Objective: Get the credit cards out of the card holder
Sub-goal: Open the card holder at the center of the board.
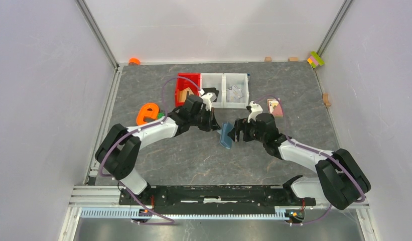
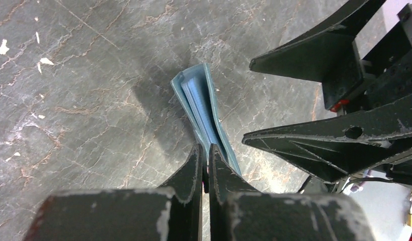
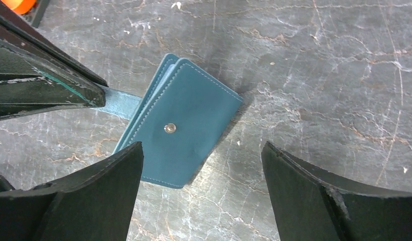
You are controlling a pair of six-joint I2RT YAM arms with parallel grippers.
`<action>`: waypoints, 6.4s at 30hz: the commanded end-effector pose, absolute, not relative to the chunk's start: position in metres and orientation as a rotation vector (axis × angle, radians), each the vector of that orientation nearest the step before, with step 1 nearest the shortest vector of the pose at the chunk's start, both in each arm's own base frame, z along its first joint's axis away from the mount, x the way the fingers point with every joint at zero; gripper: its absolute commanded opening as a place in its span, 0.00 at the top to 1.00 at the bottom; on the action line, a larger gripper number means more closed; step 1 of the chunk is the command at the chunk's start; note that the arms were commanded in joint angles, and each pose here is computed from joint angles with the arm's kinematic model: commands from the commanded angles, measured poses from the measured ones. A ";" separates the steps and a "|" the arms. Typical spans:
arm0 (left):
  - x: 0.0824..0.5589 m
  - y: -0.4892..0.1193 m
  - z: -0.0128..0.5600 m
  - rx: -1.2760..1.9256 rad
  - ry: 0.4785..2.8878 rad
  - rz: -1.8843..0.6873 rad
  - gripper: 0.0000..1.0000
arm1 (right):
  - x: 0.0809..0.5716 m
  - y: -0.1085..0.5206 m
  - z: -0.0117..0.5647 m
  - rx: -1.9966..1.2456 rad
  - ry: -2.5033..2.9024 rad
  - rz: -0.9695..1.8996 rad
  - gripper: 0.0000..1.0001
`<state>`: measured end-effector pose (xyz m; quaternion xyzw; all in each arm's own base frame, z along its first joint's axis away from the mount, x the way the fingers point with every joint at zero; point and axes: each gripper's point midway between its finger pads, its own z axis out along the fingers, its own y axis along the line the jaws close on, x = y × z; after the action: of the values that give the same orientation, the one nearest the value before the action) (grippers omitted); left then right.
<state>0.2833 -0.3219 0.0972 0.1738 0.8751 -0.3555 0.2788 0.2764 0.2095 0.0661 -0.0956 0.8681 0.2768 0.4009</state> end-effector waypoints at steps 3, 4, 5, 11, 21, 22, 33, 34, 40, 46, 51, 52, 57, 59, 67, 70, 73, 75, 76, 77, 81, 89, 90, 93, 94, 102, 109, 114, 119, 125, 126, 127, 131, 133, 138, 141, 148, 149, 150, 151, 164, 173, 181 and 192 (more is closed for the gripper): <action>0.277 -0.338 0.127 0.475 2.245 -1.106 0.98 | 0.276 0.231 0.091 -0.338 2.083 0.791 0.04; 0.277 -0.338 0.127 0.473 2.242 -1.110 0.98 | 0.276 0.232 0.090 -0.334 2.089 0.783 0.03; 0.277 -0.338 0.128 0.473 2.238 -1.107 0.98 | 0.276 0.231 0.089 -0.330 2.096 0.772 0.03; 0.280 -0.333 0.124 0.455 2.250 -1.063 0.98 | 0.283 0.217 0.086 -0.256 2.121 0.680 0.03; 0.287 -0.320 0.123 0.436 2.220 -0.968 0.93 | 0.313 0.158 0.150 0.084 1.902 0.379 0.05; 0.287 -0.320 0.124 0.436 2.212 -0.968 0.91 | 0.315 0.152 0.151 0.096 1.891 0.321 0.05; 0.283 -0.328 0.127 0.451 2.194 -1.022 0.91 | 0.281 0.229 0.123 -0.300 1.931 0.679 0.08; 0.281 -0.330 0.129 0.456 2.188 -1.029 0.91 | 0.279 0.232 0.119 -0.321 1.940 0.694 0.07; 0.282 -0.328 0.130 0.461 2.176 -1.001 0.90 | 0.278 0.227 0.085 -0.333 2.064 0.631 0.07; 0.281 -0.330 0.129 0.470 2.178 -1.006 0.90 | 0.272 0.236 0.073 -0.359 2.113 0.679 0.11; 0.283 -0.327 0.125 0.464 2.185 -0.976 0.91 | 0.276 0.226 0.072 -0.329 2.111 0.613 0.19; 0.284 -0.327 0.124 0.464 2.190 -0.969 0.91 | 0.277 0.225 0.072 -0.327 2.110 0.607 0.20; 0.286 -0.324 0.123 0.465 2.194 -0.939 0.92 | 0.283 0.217 0.063 -0.312 2.153 0.523 0.38; 0.287 -0.322 0.123 0.467 2.194 -0.925 0.92 | 0.285 0.212 0.061 -0.301 2.165 0.485 0.47; 0.289 -0.320 0.122 0.473 2.208 -0.893 0.93 | 0.293 0.194 0.076 -0.242 2.109 0.387 0.56; 0.289 -0.317 0.121 0.472 2.215 -0.872 0.94 | 0.295 0.184 0.078 -0.213 2.105 0.330 0.59; 0.290 -0.314 0.122 0.469 2.218 -0.848 0.94 | 0.299 0.175 0.078 -0.178 2.111 0.267 0.65; 0.292 -0.311 0.122 0.465 2.220 -0.829 0.94 | 0.301 0.172 0.077 -0.174 2.116 0.247 0.66; 0.292 -0.311 0.121 0.467 2.223 -0.821 0.94 | 0.300 0.172 0.076 -0.178 2.121 0.241 0.66; 0.293 -0.310 0.121 0.468 2.225 -0.814 0.94 | 0.301 0.171 0.075 -0.176 2.124 0.232 0.66; 0.295 -0.305 0.112 0.468 2.265 -0.757 0.94 | 0.302 0.172 0.070 -0.188 2.148 0.215 0.63; 0.304 -0.296 0.086 0.494 2.368 -0.612 0.95 | 0.297 0.188 0.075 -0.242 2.131 0.325 0.23; 0.304 -0.296 0.084 0.496 2.375 -0.608 0.95 | 0.297 0.187 0.076 -0.241 2.127 0.323 0.22; 0.304 -0.296 0.080 0.505 2.389 -0.599 0.95 | 0.297 0.186 0.077 -0.243 2.120 0.321 0.19; 0.305 -0.296 0.080 0.505 2.390 -0.596 0.95 | 0.297 0.187 0.076 -0.248 2.124 0.320 0.18; 0.306 -0.297 0.073 0.514 2.412 -0.586 0.96 | 0.300 0.194 0.061 -0.291 2.184 0.311 0.26; 0.298 -0.312 0.088 0.536 2.359 -0.725 0.97 | 0.298 0.212 0.053 -0.364 2.209 0.396 0.35; 0.297 -0.308 0.107 0.518 2.300 -0.737 0.97 | 0.294 0.218 0.055 -0.373 2.208 0.444 0.38; 0.295 -0.305 0.128 0.502 2.227 -0.761 0.97 | 0.289 0.225 0.062 -0.381 2.182 0.512 0.38; 0.293 -0.301 0.140 0.495 2.190 -0.762 0.96 | 0.287 0.224 0.072 -0.371 2.144 0.533 0.20; 0.293 -0.302 0.140 0.497 2.190 -0.764 0.96 | 0.287 0.224 0.075 -0.369 2.131 0.539 0.19; 0.293 -0.302 0.140 0.499 2.192 -0.768 0.96 | 0.287 0.224 0.077 -0.366 2.118 0.544 0.19; 0.292 -0.305 0.134 0.512 2.210 -0.777 0.96 | 0.287 0.224 0.081 -0.356 2.096 0.554 0.17; 0.294 -0.304 0.132 0.507 2.221 -0.758 0.96 | 0.287 0.224 0.082 -0.354 2.087 0.559 0.16; 0.299 -0.293 0.125 0.477 2.257 -0.671 0.96 | 0.283 0.228 0.085 -0.375 2.073 0.590 0.19; 0.303 -0.286 0.120 0.473 2.280 -0.603 0.96 | 0.284 0.227 0.083 -0.376 2.077 0.584 0.21; 0.313 -0.266 0.100 0.479 2.369 -0.394 0.96 | 0.285 0.226 0.081 -0.373 2.084 0.572 0.20; 0.314 -0.265 0.098 0.481 2.381 -0.374 0.96 | 0.285 0.226 0.082 -0.373 2.083 0.573 0.20; 0.315 -0.263 0.095 0.482 2.394 -0.350 0.96 | 0.285 0.226 0.081 -0.373 2.087 0.572 0.20; 0.316 -0.261 0.094 0.481 2.404 -0.328 0.96 | 0.285 0.226 0.081 -0.375 2.088 0.570 0.20; 0.325 -0.219 0.070 0.494 2.498 0.112 0.96 | 0.293 0.224 0.046 -0.373 2.219 0.482 0.29; 0.322 -0.221 0.045 0.603 2.563 0.270 0.91 | 0.293 0.227 0.037 -0.391 2.250 0.483 0.32; 0.317 -0.233 0.040 0.657 2.574 0.243 0.91 | 0.294 0.223 0.043 -0.373 2.225 0.466 0.32; 0.308 -0.256 0.037 0.709 2.587 0.094 0.90 | 0.292 0.228 0.039 -0.389 2.240 0.493 0.31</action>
<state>0.3039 -0.2346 0.0272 0.2275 0.9475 0.0688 0.2138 0.2853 0.2181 0.0301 -0.1504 0.8919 0.1815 0.3860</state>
